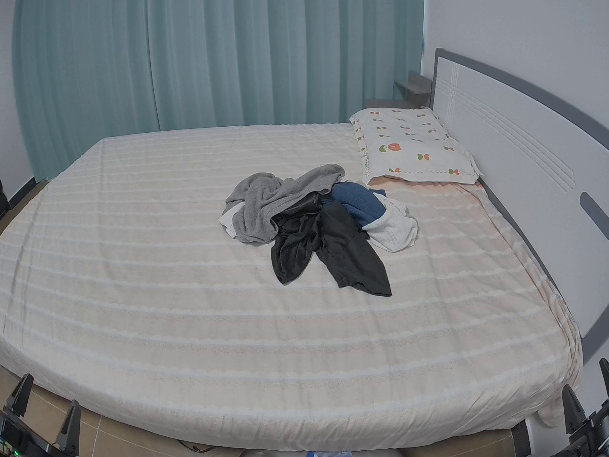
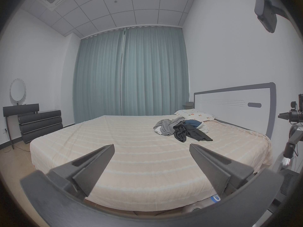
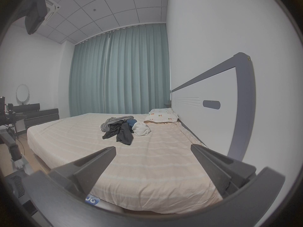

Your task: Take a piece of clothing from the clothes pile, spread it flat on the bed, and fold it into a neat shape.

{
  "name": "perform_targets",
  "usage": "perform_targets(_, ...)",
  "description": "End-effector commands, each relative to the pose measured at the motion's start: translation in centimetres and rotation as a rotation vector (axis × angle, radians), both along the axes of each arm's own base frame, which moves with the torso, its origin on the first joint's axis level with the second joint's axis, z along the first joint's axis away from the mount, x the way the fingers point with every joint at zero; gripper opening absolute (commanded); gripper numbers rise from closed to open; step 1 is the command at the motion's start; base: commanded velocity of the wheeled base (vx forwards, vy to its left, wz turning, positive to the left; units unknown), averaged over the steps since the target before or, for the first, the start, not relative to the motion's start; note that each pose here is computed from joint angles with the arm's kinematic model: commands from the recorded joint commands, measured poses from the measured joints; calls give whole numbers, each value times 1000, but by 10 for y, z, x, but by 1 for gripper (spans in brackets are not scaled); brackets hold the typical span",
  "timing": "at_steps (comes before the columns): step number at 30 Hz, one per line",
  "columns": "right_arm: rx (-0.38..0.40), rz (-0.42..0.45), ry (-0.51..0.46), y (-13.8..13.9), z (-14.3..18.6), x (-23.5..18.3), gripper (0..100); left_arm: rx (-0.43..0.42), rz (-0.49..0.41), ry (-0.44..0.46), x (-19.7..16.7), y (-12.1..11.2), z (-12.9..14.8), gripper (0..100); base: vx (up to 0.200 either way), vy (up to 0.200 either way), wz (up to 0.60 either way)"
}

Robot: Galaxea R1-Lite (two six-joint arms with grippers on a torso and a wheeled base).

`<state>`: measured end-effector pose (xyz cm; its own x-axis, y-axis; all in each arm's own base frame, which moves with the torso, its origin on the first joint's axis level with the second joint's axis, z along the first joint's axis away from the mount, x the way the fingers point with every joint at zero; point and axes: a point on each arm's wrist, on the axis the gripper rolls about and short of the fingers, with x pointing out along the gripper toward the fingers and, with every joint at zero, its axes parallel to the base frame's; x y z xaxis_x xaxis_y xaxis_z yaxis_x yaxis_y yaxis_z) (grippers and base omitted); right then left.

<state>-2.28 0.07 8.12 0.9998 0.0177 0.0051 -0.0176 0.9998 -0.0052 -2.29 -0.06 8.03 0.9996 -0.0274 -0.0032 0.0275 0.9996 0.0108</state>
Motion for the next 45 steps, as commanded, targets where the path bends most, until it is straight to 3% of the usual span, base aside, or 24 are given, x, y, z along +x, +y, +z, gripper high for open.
perform_targets(1, 8, 2, -30, 0, 3, -2, 100, 0, -2, -2, 0, 0, -4, 100, 0, 0, 0)
perform_targets(3, 28, -8, -113, 0, 38, -11, 100, 0, -2, -2, 0, 0, -4, 100, 0, 0, 0)
perform_targets(5, 23, -26, -87, 1, 46, -10, 100, 0, -2, -2, 0, 0, -4, 100, 0, 0, 0)
perform_targets(7, -59, -15, 8, 3, 39, -3, 100, 1, -3, -3, 0, 0, -4, 100, 0, 0, 0)
perform_targets(8, -79, 31, 59, 3, 33, 1, 100, 1, -3, -3, 0, 0, -4, 100, 0, 0, 0)
perform_targets(16, -19, 62, 196, 2, 49, 25, 100, 3, -14, 1, 0, 0, -4, 100, 0, 0, 0)
perform_targets(21, 26, 82, 369, 0, 66, 76, 100, 2, -66, 72, 5, 1, -3, 100, 0, 0, 0)
perform_targets(24, 45, 84, 383, -1, 68, 84, 100, 2, -66, 72, 6, 1, -3, 100, 0, 0, 0)
perform_targets(25, 118, 87, 430, -2, 72, 115, 100, 4, -55, 67, 5, 1, -3, 100, 0, 0, 0)
perform_targets(29, 179, 101, 516, 0, 66, 162, 100, 3, -49, 66, 5, 1, -3, 100, 0, 0, 0)
perform_targets(36, 177, 125, 600, 12, 47, 222, 100, 4, -32, 53, 4, 0, -3, 100, 0, 0, 0)
perform_targets(39, 225, 125, 652, 22, 35, 268, 100, 6, -23, 33, 3, 0, -4, 100, 0, 0, 0)
perform_targets(42, 260, 114, 668, 30, 29, 287, 100, 4, -16, 17, 1, 0, -4, 100, 0, 0, 0)
perform_targets(45, 285, 69, 683, 49, 16, 325, 100, 8, -6, -2, 0, 0, -4, 100, 0, 0, 0)
